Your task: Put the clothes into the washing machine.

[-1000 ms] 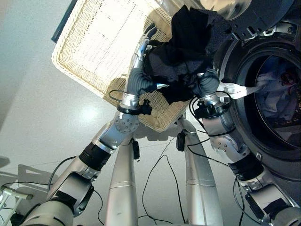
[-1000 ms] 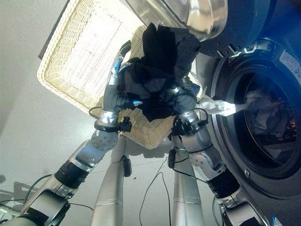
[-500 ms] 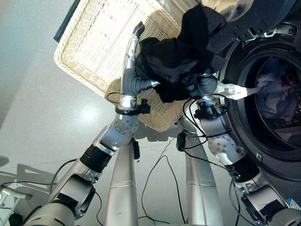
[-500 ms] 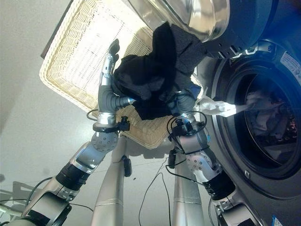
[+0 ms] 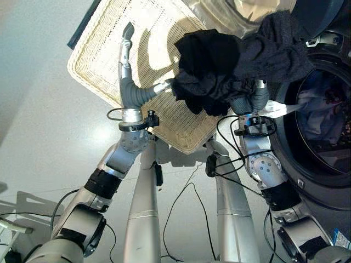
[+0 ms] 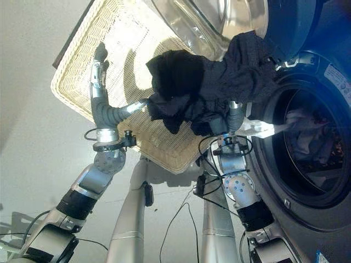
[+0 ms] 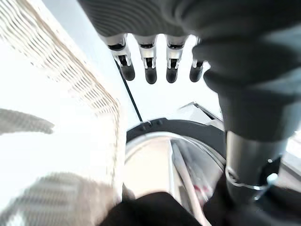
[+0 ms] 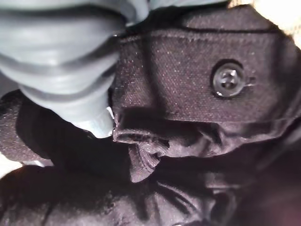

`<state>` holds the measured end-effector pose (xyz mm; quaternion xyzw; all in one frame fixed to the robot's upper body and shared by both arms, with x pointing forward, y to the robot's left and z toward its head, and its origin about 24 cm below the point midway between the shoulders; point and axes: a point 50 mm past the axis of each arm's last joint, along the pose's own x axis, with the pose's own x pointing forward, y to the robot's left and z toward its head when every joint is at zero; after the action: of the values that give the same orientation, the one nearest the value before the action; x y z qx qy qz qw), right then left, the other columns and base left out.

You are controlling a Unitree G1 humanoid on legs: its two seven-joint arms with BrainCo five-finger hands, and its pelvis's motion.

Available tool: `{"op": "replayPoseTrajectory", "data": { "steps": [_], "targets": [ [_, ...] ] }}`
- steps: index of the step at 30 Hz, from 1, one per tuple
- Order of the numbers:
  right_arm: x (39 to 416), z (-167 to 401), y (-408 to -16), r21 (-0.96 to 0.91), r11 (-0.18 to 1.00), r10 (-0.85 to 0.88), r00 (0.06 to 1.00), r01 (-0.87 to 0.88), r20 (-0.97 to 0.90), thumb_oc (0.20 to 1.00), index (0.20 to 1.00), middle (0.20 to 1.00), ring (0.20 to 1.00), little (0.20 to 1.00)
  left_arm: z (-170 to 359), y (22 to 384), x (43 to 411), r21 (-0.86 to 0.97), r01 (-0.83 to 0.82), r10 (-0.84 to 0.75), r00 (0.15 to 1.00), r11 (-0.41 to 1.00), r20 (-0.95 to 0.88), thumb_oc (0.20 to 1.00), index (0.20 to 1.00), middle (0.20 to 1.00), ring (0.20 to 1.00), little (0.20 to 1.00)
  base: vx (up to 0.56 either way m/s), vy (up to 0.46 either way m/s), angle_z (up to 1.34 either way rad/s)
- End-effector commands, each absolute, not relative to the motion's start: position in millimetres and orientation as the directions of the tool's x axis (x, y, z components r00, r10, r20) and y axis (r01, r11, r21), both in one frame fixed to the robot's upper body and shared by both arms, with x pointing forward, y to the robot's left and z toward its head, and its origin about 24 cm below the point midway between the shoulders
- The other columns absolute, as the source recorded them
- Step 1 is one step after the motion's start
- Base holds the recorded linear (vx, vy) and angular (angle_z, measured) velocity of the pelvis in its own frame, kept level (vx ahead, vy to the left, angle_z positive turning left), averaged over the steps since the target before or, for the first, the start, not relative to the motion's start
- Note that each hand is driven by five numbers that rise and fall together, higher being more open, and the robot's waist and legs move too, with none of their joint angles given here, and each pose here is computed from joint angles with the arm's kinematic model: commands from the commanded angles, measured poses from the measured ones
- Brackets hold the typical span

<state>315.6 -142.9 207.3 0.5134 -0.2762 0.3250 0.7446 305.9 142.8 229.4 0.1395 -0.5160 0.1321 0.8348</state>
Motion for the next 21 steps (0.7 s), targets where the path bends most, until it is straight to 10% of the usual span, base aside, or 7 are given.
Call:
{"op": "replayPoseTrajectory", "data": {
  "steps": [1, 21],
  "targets": [
    [310, 225, -158, 0.489, 0.217, 0.220, 0.530, -0.845, 0.819, 0.200, 0.200, 0.200, 0.200, 0.200, 253, 154, 299, -0.011, -0.368, 0.128, 0.294, 0.930, 0.947, 1.000, 1.000, 1.000, 1.000, 1.000, 0.00, 0.000, 0.00],
    [352, 136, -278, 0.849, 0.246, -0.082, 0.863, -0.467, 0.498, 0.200, 0.200, 0.200, 0.200, 0.200, 249, 189, 339, -0.056, -0.498, 0.271, 0.370, 0.865, 0.889, 1.000, 1.000, 1.000, 1.000, 1.000, 0.00, 0.006, -0.02]
  ]
}}
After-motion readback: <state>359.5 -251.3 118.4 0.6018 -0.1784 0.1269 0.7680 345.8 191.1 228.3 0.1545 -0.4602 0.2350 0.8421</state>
